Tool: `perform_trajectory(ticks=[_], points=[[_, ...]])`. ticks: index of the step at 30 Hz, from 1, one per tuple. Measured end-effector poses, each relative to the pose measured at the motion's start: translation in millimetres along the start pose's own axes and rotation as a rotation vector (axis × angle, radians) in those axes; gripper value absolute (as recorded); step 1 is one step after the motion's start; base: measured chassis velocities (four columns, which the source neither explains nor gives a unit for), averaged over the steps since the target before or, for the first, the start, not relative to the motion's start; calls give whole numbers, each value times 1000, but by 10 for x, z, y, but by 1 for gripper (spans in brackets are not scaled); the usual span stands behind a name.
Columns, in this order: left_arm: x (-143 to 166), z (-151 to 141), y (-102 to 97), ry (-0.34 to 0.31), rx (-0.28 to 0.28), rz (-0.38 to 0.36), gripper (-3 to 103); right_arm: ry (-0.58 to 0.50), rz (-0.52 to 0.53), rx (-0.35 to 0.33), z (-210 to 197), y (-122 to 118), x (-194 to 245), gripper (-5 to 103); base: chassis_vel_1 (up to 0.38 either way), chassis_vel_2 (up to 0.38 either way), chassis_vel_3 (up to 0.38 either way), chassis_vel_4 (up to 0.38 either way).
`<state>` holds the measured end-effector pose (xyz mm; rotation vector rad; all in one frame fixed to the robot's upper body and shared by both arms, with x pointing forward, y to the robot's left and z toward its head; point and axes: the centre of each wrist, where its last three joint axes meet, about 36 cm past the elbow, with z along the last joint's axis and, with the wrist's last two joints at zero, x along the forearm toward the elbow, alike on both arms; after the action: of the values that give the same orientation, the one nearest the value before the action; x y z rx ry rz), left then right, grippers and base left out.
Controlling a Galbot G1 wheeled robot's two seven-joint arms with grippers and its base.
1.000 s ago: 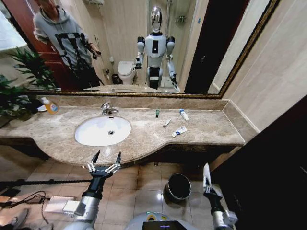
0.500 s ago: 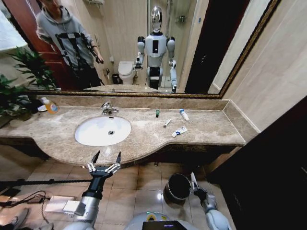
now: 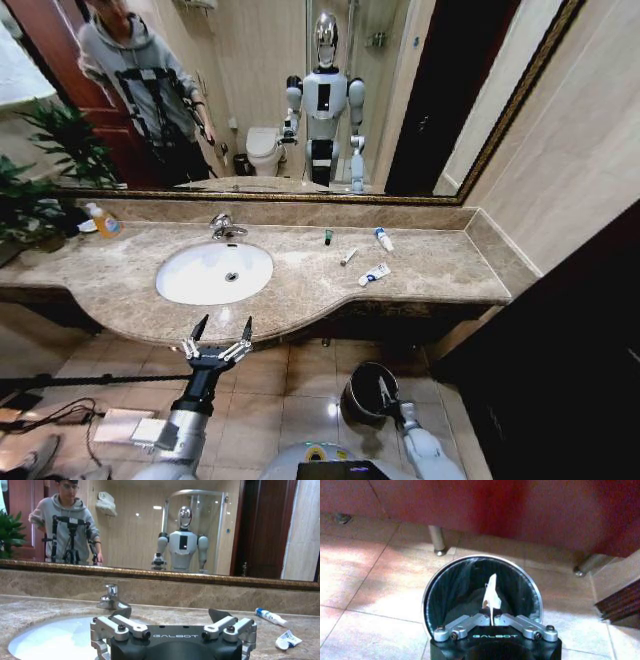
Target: Pick up the trash from the sink and place it in the trash bin.
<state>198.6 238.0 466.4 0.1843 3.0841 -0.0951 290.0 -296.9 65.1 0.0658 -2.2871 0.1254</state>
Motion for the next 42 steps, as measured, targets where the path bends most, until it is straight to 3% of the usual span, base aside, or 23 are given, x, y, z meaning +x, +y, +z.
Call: perform_trajectory(ticks=[8,11,14,15,17,18,19,20,22,23,26,27,28,29,30,32,33,34,35,40,41,42], points=[[0,0,0,0,0,0,100,50,-33,-4,71,61,-192,-3,0,0,0,0],[0,0,0,0,0,0,100,58,-42,-17,29,92,-235,17,0,0,0,0],[0,0,0,0,0,0,100,56,-46,-21,-5,113,-254,17,0,0,0,0],[0,0,0,0,0,0,100,54,-47,-22,-19,123,-261,28,0,0,0,0],[0,0,0,0,0,0,100,52,-49,-23,-37,135,-270,28,0,0,0,0],[0,0,0,0,0,0,100,50,-49,-23,-45,136,-274,38,0,0,0,0],[0,0,0,0,0,0,100,49,-50,-22,-55,134,-278,38,0,0,0,0],[0,0,0,0,0,0,100,48,-50,-23,-60,133,-281,50,0,0,0,0],[0,0,0,0,0,0,100,48,-50,-23,-61,132,-281,50,0,0,0,0],[0,0,0,0,0,0,100,47,-49,-24,-61,130,-281,61,0,0,0,0],[0,0,0,0,0,0,100,44,-47,-29,-52,125,-273,61,0,0,0,0],[0,0,0,0,0,0,100,37,-42,-39,-48,113,-256,71,0,0,0,0],[0,0,0,0,0,0,100,37,-42,-39,-48,113,-256,71,0,0,0,0],[0,0,0,0,0,0,100,21,-34,-48,-46,97,-235,71,0,0,0,0],[0,0,0,0,0,0,100,-11,-27,-60,-46,80,-212,82,0,0,0,0],[0,0,0,0,0,0,100,-66,-12,-64,-68,60,-170,82,0,0,0,0],[0,0,0,0,0,0,100,-96,-2,-63,-93,44,-134,93,0,0,0,0],[0,0,0,0,0,0,100,-148,16,-69,-148,18,-47,93,0,0,0,0],[0,0,0,0,0,0,100,-187,35,-77,-186,1,39,100,0,0,0,0],[0,0,0,0,0,0,100,-259,78,-100,-236,-6,279,100,0,0,0,0],[0,0,0,0,0,0,100,-305,100,-119,-295,-2,468,100,0,0,0,0],[0,0,0,0,0,0,100,-395,129,-151,-454,-4,953,100,0,0,0,0]])
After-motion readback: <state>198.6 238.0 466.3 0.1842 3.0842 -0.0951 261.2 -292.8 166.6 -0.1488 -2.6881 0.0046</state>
